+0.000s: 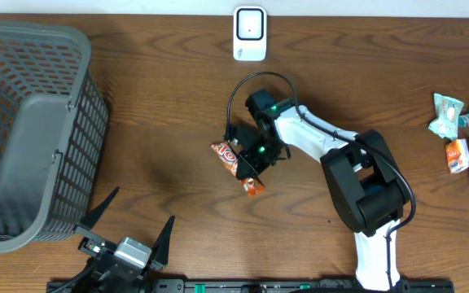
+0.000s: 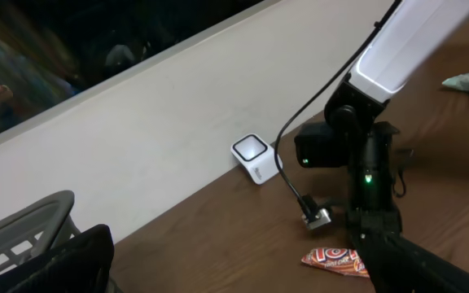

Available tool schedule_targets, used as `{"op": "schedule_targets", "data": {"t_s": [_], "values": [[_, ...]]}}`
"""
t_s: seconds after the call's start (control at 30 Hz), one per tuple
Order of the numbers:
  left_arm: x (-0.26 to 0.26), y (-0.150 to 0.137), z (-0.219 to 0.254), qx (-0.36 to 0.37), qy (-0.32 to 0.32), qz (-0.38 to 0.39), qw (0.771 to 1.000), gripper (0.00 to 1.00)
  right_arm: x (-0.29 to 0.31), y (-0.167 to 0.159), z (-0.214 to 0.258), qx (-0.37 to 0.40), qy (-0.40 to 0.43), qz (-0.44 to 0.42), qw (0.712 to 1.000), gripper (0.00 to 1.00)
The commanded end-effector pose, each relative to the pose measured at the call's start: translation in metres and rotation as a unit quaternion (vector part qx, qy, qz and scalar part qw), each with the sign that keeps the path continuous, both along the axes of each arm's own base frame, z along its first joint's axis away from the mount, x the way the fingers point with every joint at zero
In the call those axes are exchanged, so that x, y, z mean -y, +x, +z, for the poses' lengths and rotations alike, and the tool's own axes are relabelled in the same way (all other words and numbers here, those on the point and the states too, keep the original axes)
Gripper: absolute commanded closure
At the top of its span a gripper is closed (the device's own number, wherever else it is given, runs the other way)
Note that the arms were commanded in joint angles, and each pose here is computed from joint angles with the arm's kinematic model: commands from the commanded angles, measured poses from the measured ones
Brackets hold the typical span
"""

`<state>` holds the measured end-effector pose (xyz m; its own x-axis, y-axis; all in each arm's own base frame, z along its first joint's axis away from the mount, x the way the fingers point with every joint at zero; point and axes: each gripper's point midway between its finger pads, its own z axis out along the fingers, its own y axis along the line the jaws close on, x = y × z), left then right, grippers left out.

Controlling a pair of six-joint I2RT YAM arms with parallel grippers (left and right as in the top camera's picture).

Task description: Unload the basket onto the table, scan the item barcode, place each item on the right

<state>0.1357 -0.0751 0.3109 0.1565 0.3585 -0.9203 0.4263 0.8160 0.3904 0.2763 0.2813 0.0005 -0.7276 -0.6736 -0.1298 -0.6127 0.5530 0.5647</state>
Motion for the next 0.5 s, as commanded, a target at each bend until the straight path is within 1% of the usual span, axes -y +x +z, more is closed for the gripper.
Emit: {"op": "schedule_targets", "data": {"t_s": [0.0, 0.03, 0.17, 0.33, 0.4, 0.43, 0.47], "values": [[0.000, -0.001, 0.001, 0.007, 0.004, -0.001, 1.000, 0.02, -0.003, -0.007, 0.001, -0.016, 0.012, -0.004, 1.000, 0.28], [0.000, -0.001, 0.001, 0.007, 0.004, -0.001, 1.000, 0.02, -0.001, -0.005, 0.001, -0.013, 0.009, -0.006, 1.000, 0.01], [0.000, -0.001, 0.001, 0.007, 0.004, -0.001, 1.000, 0.02, 0.014, 0.009, 0.005, 0.009, -0.045, -0.010, 0.999, 0.01], [0.000, -0.001, 0.001, 0.007, 0.004, -0.001, 1.000, 0.02, 0.021, 0.026, 0.032, 0.039, -0.099, -0.002, 0.994, 0.01], [0.000, -0.001, 0.001, 0.007, 0.004, -0.001, 1.000, 0.02, 0.018, 0.029, 0.038, 0.056, -0.116, 0.004, 0.992, 0.01], [0.000, -0.001, 0.001, 0.007, 0.004, -0.001, 1.000, 0.02, 0.019, 0.036, 0.038, 0.082, -0.149, -0.003, 0.985, 0.01], [0.000, -0.001, 0.001, 0.007, 0.004, -0.001, 1.000, 0.02, 0.020, 0.038, 0.037, 0.094, -0.165, -0.007, 0.982, 0.01]]}}
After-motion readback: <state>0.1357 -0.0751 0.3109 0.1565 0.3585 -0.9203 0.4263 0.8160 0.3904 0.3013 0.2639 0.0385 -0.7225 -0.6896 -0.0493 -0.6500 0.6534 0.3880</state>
